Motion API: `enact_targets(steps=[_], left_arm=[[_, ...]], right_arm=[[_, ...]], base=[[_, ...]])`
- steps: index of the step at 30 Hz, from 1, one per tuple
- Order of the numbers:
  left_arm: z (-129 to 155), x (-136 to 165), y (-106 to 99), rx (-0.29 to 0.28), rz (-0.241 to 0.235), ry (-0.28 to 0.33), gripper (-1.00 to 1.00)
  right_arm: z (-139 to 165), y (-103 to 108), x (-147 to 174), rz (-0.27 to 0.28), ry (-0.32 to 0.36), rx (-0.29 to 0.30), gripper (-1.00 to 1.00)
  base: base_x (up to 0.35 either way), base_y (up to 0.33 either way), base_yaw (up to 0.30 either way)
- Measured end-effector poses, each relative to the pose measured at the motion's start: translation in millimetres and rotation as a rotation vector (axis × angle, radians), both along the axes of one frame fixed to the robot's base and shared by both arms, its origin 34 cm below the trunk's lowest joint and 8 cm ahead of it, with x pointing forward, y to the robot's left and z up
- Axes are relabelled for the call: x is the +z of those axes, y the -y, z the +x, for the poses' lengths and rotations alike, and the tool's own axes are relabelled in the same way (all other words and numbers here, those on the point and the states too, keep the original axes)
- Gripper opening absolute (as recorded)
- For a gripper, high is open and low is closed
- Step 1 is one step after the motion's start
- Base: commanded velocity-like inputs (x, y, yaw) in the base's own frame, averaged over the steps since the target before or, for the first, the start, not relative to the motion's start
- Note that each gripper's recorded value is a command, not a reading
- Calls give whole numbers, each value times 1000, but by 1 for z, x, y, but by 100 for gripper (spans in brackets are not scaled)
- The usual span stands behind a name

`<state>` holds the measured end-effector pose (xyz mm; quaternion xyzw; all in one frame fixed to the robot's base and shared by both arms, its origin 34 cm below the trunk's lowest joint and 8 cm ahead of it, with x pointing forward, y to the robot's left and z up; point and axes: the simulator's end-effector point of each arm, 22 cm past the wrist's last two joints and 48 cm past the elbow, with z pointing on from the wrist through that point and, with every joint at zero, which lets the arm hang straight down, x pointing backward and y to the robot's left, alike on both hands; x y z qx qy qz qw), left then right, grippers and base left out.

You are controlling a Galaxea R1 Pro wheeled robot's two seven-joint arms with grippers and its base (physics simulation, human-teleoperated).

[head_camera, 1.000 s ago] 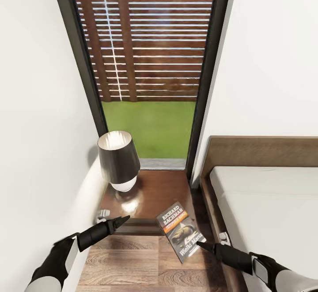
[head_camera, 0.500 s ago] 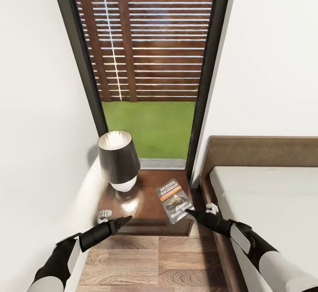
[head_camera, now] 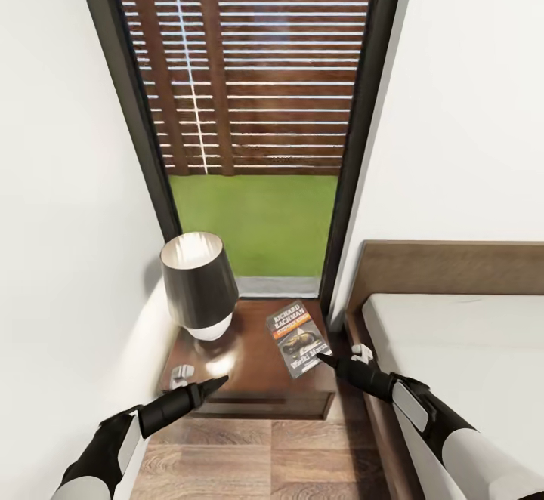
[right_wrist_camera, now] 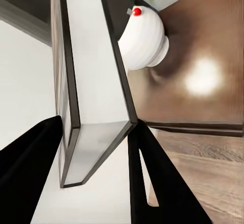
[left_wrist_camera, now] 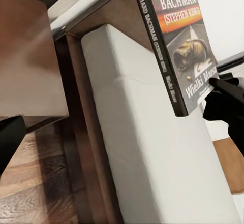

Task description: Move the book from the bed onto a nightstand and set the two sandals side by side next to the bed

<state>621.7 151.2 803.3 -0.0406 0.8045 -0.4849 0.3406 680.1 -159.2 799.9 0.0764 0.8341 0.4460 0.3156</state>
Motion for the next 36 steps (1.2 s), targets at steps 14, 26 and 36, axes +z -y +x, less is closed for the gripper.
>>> enact_targets(steps=[14, 26, 36], left_arm=[[-1, 0, 7, -5, -9, -2, 100], [0, 0, 7, -2, -11, -1, 100], [2, -11, 7, -2, -11, -2, 100]], right_arm=[[0, 0, 0, 1, 0, -1, -100], [0, 0, 0, 1, -1, -1, -100], [3, 0, -12, 0, -1, -1, -100]], base=[[149, 0, 0], [11, 0, 0], [0, 0, 0]])
